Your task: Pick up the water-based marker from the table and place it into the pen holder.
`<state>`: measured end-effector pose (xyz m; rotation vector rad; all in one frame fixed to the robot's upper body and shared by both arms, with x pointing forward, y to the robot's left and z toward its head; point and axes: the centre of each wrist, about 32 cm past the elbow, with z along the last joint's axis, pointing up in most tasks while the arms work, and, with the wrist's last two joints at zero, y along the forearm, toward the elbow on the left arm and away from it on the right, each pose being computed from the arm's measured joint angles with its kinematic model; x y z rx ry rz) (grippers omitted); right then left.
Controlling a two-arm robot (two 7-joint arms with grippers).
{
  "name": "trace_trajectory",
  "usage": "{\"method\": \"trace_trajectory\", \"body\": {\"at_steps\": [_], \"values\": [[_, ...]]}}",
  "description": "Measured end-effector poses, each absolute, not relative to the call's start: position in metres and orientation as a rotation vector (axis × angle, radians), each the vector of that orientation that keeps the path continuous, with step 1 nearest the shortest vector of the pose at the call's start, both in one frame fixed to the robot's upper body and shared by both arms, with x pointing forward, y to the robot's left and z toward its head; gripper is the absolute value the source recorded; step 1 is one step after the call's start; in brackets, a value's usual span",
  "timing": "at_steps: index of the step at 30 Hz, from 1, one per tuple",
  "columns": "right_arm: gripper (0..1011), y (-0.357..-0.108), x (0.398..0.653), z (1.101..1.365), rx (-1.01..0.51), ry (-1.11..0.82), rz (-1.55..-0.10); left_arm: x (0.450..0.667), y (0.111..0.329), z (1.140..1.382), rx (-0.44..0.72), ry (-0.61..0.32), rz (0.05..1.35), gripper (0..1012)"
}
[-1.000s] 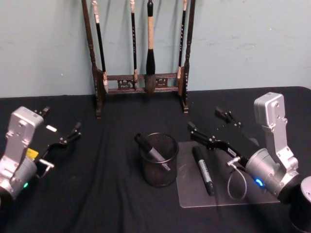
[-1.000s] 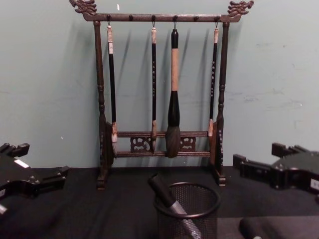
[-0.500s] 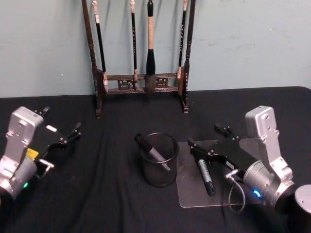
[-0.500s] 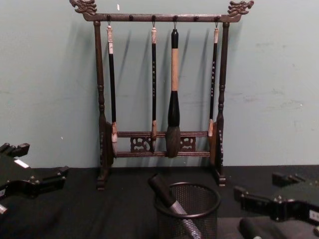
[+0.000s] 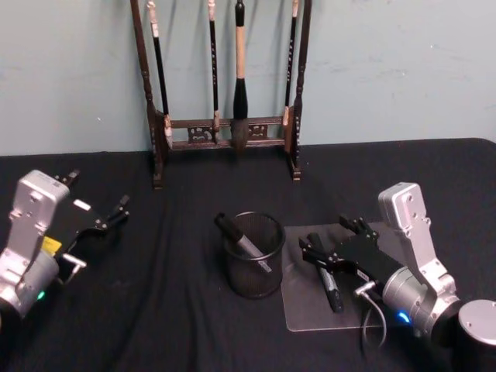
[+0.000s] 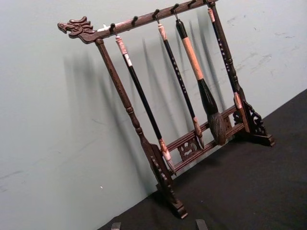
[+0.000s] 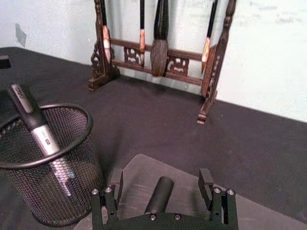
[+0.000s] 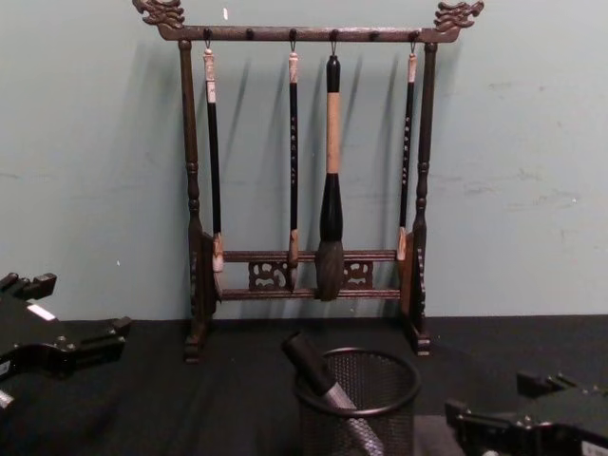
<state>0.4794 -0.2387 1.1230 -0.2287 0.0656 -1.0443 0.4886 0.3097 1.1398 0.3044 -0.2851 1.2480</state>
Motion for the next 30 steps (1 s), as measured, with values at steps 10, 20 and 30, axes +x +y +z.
{"method": "trace_trajectory", "body": {"at_steps": [10,20,30], "values": [[1002,-0.240,0.484,1.117,-0.257,0.115,-1.031,0.489,0.310,1.140,0.304,-0.285,1.248,1009],[1002,-0.240,0.486,1.114,-0.277,0.153,-1.018,0.489,0.310,1.140,0.305,-0.285,1.248,1009],[1002,-0.241,0.486,1.111,-0.294,0.167,-1.019,0.489,0.310,1.140,0.304,-0.285,1.248,1009]]}}
